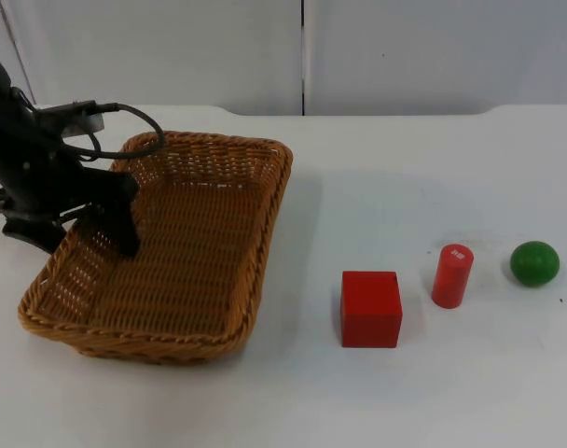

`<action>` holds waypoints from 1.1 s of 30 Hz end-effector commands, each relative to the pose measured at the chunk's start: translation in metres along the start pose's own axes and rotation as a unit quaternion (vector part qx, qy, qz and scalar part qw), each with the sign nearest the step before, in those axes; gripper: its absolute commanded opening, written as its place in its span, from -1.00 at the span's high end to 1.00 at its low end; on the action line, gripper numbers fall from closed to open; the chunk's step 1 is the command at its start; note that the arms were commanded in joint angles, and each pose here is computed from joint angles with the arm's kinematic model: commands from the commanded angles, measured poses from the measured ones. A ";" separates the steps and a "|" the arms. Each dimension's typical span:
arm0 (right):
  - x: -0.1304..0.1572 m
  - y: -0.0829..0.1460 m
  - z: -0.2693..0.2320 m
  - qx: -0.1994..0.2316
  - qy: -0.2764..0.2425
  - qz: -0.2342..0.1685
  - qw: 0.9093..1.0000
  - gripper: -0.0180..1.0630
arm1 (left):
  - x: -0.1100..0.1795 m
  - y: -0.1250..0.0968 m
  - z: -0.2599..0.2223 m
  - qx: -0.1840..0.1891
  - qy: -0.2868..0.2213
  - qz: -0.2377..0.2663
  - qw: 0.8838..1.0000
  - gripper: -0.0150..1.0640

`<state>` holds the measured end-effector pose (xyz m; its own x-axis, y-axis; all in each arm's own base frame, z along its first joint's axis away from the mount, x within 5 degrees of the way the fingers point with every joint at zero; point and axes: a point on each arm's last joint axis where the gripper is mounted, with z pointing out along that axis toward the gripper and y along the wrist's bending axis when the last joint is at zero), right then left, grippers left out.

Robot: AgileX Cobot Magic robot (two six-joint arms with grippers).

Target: Pick up the basket with the left hand and place the object to the left of the red cylinder into the basket with the right hand.

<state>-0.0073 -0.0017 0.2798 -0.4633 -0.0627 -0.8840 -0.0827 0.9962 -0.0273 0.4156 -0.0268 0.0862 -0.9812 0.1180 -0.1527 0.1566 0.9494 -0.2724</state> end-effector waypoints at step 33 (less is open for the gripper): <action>0.000 -0.001 0.000 0.008 -0.004 -0.004 1.000 -0.98 | -0.001 -0.041 -0.083 0.086 -0.031 -0.048 0.995 0.98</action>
<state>-0.0072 -0.0020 0.2798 -0.4632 -0.0648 -0.8839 -0.0802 0.9963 -0.0310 0.4031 -0.0395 0.1610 -0.9860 0.0262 -0.1645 0.0946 0.9007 -0.4241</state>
